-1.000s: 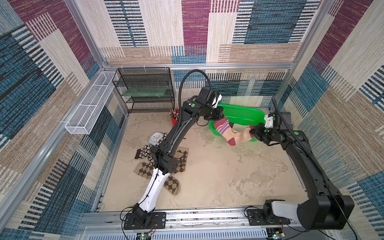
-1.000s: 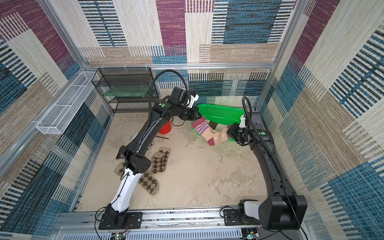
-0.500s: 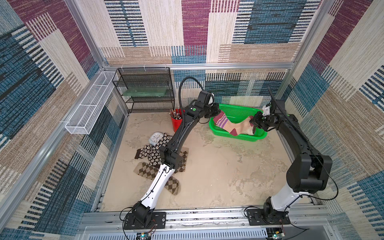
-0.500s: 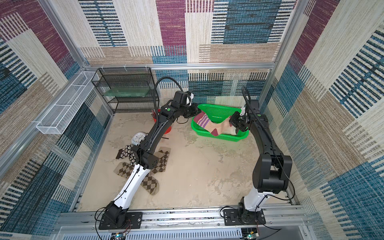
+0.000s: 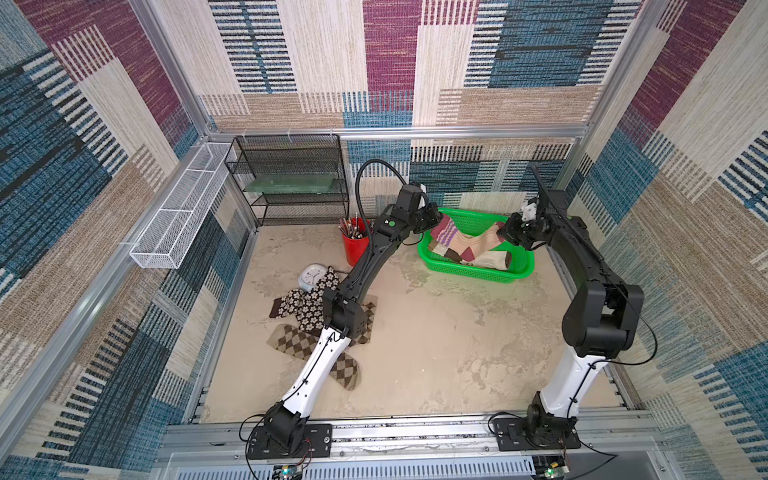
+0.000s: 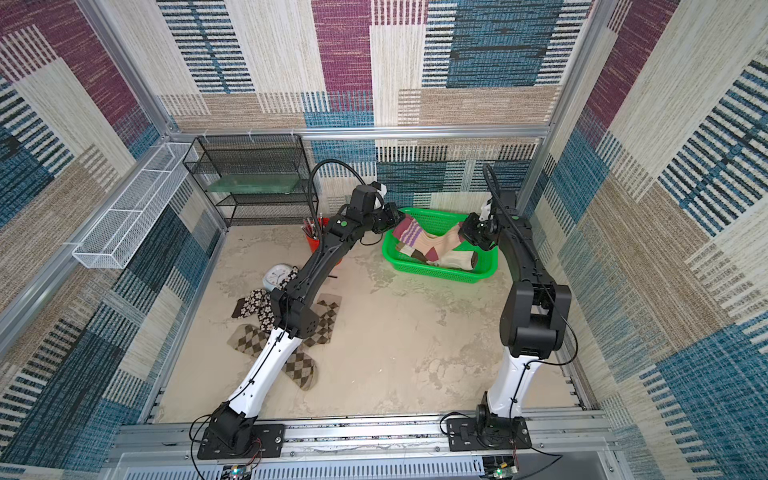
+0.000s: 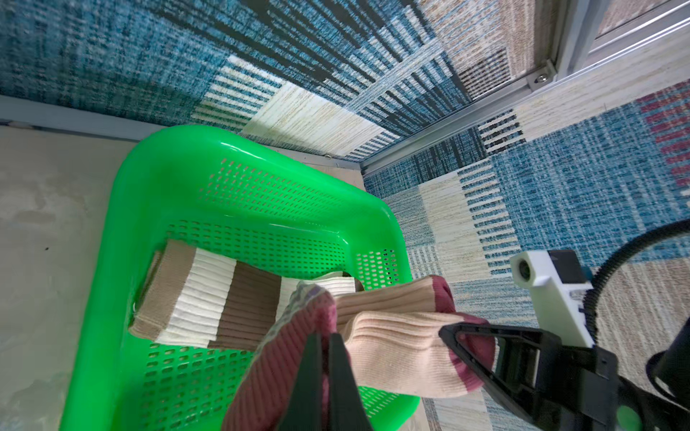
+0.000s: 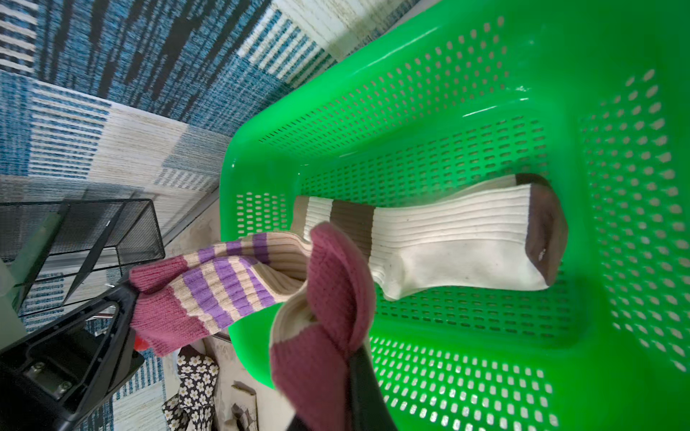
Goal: Place the socks together as a pair
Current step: Place a pair of socks in the bin.
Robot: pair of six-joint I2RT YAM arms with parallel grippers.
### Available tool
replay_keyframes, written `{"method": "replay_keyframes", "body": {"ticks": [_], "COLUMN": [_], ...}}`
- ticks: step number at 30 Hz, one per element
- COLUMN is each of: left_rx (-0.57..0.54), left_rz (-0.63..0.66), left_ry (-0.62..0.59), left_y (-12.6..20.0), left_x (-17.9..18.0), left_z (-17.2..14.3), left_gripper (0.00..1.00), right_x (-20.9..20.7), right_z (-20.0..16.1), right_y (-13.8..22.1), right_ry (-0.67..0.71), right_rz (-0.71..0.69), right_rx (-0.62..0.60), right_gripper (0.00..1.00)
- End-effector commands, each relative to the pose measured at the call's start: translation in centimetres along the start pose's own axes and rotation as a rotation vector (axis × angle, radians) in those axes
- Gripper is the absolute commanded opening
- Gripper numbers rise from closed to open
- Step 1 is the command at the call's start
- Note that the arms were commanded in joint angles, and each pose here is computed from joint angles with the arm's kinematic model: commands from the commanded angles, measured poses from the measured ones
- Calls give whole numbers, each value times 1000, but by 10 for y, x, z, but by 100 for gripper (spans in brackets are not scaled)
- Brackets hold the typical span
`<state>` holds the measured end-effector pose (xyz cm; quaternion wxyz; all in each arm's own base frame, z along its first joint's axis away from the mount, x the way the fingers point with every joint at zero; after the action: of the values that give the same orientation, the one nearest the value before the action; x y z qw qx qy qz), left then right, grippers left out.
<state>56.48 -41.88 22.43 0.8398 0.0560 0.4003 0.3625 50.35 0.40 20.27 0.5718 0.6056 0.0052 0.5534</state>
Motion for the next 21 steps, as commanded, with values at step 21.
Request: {"method": "replay_keyframes", "body": {"ticks": [21], "left_rx": [-70], "left_rz": [26], "left_ry": [49], "left_y": [-36], "left_x": [35], "left_z": [-11], "left_gripper": [0], "right_x": [-47], "right_z": [19], "right_y": [-40], "right_ry": [23], "right_rz": [-75], "right_rx": [-33], "right_gripper": [1]}}
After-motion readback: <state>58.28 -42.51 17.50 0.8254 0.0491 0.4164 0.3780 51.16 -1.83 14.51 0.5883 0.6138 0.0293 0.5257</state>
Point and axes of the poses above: each gripper's point midway between its finger pads, its own y axis back along the fingers, its own x axis along the line the jaws close on, z = x × y, the point moved 1 cm from there along y, back along the fingers, and after that the axes turned 11 degrees about -y, right-handed, at the moved point
